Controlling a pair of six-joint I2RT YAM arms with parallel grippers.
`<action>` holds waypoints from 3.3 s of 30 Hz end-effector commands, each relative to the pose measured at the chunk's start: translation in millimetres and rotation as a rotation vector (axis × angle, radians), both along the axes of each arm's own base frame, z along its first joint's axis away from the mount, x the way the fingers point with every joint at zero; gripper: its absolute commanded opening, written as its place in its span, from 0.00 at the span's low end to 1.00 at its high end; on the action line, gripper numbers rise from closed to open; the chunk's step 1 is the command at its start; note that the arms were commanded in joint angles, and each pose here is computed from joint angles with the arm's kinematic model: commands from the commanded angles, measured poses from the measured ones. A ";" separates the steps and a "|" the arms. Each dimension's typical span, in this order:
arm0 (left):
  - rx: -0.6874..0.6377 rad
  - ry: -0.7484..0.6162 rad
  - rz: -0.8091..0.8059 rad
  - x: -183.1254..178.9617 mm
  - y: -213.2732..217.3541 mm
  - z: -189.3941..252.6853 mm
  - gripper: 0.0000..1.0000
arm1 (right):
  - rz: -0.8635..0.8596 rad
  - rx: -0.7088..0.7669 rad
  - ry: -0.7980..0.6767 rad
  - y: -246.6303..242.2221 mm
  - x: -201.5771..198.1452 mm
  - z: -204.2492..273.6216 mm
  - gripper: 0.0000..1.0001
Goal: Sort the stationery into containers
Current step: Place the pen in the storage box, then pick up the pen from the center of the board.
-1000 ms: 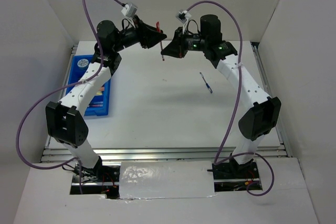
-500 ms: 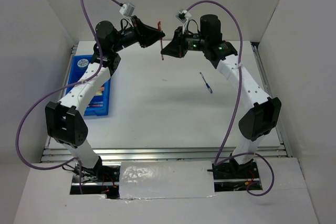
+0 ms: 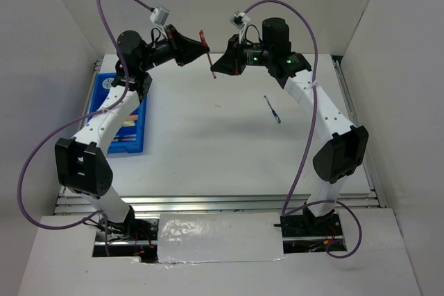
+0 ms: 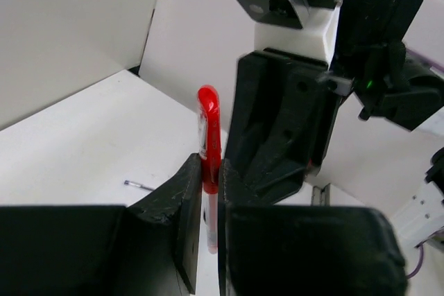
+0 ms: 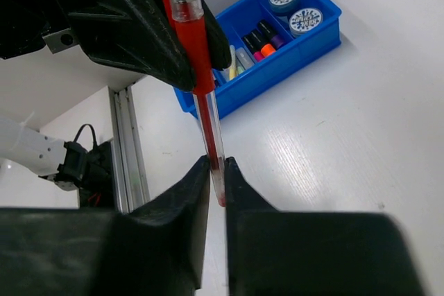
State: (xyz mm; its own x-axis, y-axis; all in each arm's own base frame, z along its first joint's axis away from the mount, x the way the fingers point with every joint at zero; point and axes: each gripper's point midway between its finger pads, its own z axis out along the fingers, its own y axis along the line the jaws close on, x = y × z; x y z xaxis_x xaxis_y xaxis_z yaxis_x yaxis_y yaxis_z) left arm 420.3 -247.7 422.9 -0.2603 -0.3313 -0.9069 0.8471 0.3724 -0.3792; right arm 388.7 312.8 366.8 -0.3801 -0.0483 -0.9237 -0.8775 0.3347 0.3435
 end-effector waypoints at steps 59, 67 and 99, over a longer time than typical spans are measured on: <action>1.432 -0.123 -0.531 -102.0 309.2 -303.6 0.16 | -0.501 -0.517 0.105 -191.4 17.5 -155.0 0.78; 1.419 -0.062 -0.527 -102.0 315.2 -314.1 0.27 | -0.515 -0.566 0.120 -199.3 21.9 -173.3 0.80; 0.984 -0.314 0.175 -14.2 211.8 -103.6 0.55 | -0.560 -0.853 0.363 -256.6 70.4 -300.1 0.56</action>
